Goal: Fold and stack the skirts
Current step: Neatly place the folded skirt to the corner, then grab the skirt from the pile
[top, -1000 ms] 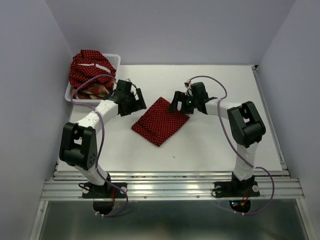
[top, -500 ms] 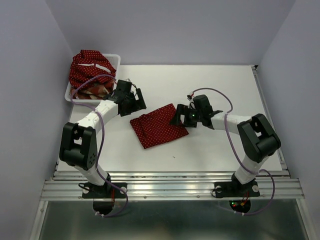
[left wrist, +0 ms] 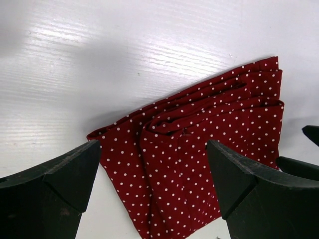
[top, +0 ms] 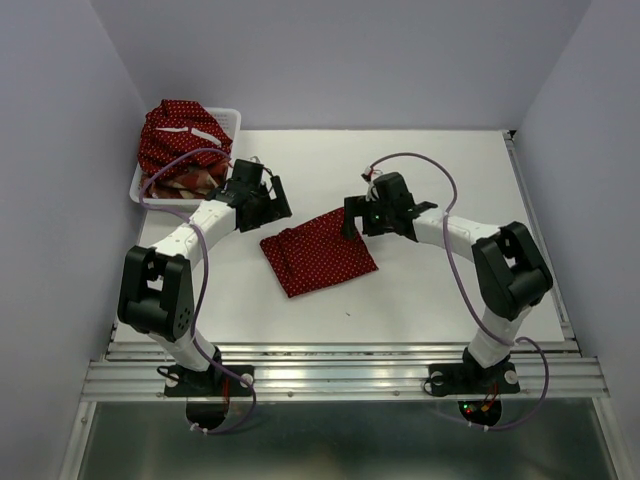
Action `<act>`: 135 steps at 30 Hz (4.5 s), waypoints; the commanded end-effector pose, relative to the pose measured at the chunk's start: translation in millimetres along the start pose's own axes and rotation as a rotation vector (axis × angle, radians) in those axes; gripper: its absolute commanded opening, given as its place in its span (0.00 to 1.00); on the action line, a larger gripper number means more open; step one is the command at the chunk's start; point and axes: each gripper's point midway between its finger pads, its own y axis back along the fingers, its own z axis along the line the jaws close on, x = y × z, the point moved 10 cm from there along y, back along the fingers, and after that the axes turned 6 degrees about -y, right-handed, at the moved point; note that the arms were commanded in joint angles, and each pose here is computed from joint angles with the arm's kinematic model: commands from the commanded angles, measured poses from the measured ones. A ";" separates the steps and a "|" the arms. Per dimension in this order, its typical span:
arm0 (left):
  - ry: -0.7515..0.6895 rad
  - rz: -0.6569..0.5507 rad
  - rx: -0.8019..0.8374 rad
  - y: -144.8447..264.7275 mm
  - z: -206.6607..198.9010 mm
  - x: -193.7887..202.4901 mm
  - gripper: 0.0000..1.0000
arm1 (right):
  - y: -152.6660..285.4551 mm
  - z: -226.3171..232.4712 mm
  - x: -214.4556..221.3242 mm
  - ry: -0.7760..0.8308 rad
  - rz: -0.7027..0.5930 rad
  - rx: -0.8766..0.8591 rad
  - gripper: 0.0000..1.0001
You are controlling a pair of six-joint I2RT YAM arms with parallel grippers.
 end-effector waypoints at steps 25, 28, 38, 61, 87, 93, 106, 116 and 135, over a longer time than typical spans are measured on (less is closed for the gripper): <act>-0.013 -0.058 0.009 14.6 -2.0 -10.6 0.99 | -31.6 3.9 34.4 0.224 0.128 0.241 0.25; -0.014 -0.061 0.002 15.0 -1.7 -11.4 0.99 | -29.8 -1.6 23.1 0.238 0.054 0.360 0.17; -0.015 -0.077 -0.052 15.9 1.6 -16.7 0.99 | -7.6 -67.0 -38.3 0.203 -0.096 0.652 0.09; -0.006 -0.070 -0.100 4.5 -1.6 -60.5 0.99 | 7.8 -303.6 -181.5 0.067 -0.267 0.949 0.09; -0.015 -0.034 -0.112 -15.7 -0.8 -80.5 0.99 | 4.4 -357.3 -212.7 0.047 -0.355 0.947 0.27; -0.008 -0.065 -0.090 -15.3 -2.8 -84.4 0.99 | 23.0 -349.5 -219.2 0.013 -0.393 0.951 0.64; -0.012 -0.149 -0.041 -12.5 -8.1 -97.2 0.99 | 91.9 -289.3 -272.5 0.021 -0.611 0.806 1.00; -0.022 -0.147 -0.052 -10.6 -1.8 -97.0 0.99 | 58.9 -264.8 -246.9 0.223 -0.386 0.906 1.00; -0.014 -0.166 -0.075 1.8 1.9 -97.6 0.99 | -24.7 -268.9 -186.7 0.205 -0.156 0.814 1.00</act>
